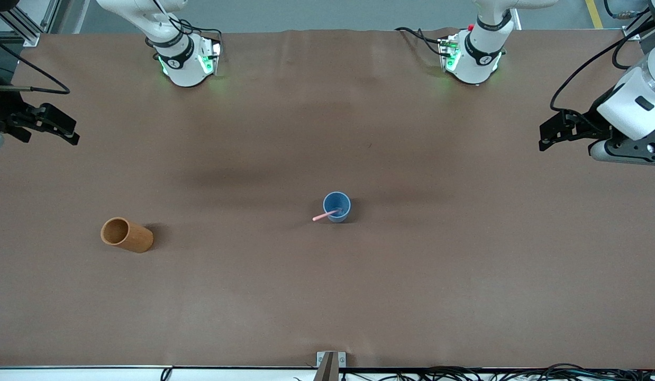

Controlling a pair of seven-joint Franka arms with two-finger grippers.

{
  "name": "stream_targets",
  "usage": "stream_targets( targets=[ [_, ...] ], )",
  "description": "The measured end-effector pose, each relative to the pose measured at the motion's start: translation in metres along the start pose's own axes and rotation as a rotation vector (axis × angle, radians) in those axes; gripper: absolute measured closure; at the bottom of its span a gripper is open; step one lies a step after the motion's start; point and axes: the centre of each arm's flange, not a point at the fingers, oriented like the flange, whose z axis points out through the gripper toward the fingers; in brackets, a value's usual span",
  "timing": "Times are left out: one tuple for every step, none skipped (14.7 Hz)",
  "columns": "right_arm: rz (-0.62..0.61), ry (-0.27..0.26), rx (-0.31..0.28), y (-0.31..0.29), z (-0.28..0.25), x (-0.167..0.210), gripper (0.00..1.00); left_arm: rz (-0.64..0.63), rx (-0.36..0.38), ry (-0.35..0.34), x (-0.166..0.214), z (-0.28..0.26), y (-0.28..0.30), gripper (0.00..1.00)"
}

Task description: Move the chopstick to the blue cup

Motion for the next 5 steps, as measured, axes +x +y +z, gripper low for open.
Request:
stream_targets(
  targets=[
    [-0.015,0.000,0.000,0.0000,0.0000,0.0000,0.00,0.000,0.000,0.000,0.0000,0.0000,0.0000,0.00],
    [-0.026,0.000,0.000,0.0000,0.0000,0.0000,0.00,0.000,0.000,0.000,0.0000,0.0000,0.0000,0.00],
    [-0.032,0.001,0.000,0.0000,0.0000,0.0001,0.00,0.000,0.000,0.000,0.0000,0.0000,0.0000,0.00],
    [-0.036,0.001,0.001,0.0000,0.0000,0.0001,0.00,0.000,0.000,0.000,0.0000,0.0000,0.0000,0.00],
    [-0.038,0.001,0.001,-0.0001,0.0000,0.0001,0.00,0.000,0.000,0.000,0.0000,0.0000,0.0000,0.00]
  ],
)
